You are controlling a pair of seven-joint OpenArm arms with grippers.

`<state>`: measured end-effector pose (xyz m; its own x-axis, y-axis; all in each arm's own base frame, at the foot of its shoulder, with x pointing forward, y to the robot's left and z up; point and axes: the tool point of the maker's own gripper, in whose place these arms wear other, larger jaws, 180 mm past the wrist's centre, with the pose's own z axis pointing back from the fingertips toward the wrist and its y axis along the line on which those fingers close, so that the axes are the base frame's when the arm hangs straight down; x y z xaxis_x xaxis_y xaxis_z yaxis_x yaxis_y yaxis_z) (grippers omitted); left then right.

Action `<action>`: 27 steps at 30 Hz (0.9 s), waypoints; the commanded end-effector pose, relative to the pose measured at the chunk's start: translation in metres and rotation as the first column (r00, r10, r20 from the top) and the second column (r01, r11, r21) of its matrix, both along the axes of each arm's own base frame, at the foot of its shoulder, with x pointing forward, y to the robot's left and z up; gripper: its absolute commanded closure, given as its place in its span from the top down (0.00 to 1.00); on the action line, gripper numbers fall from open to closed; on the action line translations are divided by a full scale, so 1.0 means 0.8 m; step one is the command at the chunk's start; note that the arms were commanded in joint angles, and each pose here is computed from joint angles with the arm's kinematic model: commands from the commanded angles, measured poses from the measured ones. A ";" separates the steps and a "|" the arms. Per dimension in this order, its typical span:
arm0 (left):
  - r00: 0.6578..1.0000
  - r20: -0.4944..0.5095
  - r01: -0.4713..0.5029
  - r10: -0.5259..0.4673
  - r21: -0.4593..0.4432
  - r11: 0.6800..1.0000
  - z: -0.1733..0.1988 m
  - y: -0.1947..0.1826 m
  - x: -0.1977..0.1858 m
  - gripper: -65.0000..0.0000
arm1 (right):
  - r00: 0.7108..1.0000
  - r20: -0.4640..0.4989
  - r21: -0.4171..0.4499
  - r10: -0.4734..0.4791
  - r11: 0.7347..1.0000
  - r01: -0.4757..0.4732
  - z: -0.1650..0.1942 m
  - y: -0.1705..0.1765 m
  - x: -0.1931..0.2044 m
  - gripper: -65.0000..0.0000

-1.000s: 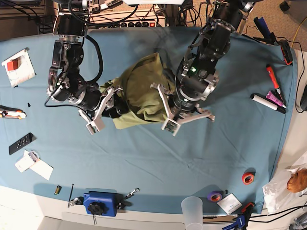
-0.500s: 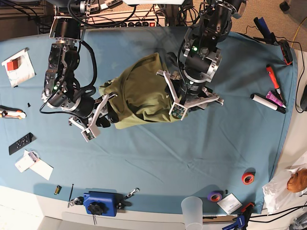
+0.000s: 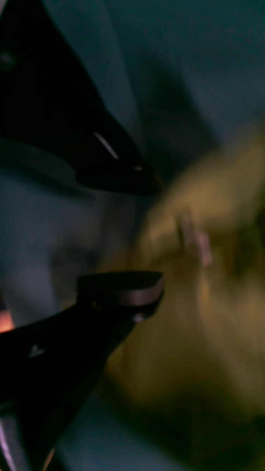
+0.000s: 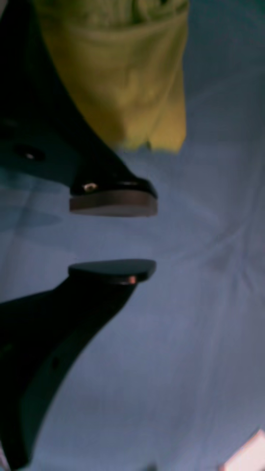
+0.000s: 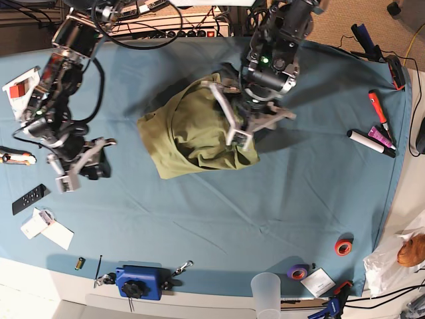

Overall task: Layout the t-shirt on the table in an organized manner, then fold the t-shirt properly
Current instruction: 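Tuck the loose fabric under the bundle with both grippers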

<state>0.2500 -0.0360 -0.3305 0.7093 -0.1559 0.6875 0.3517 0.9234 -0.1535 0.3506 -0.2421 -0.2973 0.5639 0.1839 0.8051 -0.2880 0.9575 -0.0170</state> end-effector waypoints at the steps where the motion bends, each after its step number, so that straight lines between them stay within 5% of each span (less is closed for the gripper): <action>1: 1.000 0.030 0.006 -0.004 -0.057 0.998 0.015 -0.013 0.002 0.52 | 0.999 0.053 -0.022 0.006 1.000 -0.005 0.024 -0.008 0.009 0.30; 6: 0.999 0.028 -0.018 0.022 -0.151 0.988 0.026 -0.028 0.003 0.52 | 0.999 0.036 -0.096 -0.001 0.995 0.004 0.031 -0.036 0.005 0.30; 10: 0.991 -0.013 -0.134 0.135 -0.230 0.964 0.021 -0.002 0.013 0.52 | 1.000 0.029 -0.132 -0.005 0.991 0.009 0.036 -0.050 0.003 0.30; 16: 0.935 -0.135 -0.354 0.328 -0.381 0.854 0.007 0.061 0.017 0.51 | 1.000 0.031 -0.131 -0.003 0.991 0.007 0.038 -0.051 0.004 0.30; 19: 0.933 -0.159 -0.359 0.323 -0.489 0.795 0.012 0.062 0.014 0.51 | 0.999 0.041 -0.108 0.008 0.994 -0.003 0.041 -0.046 0.005 0.30; 27: 0.949 -0.146 -0.315 0.281 -0.519 0.794 0.014 0.052 0.013 0.51 | 1.000 0.020 -0.100 0.012 0.995 -0.010 0.037 -0.044 0.002 0.30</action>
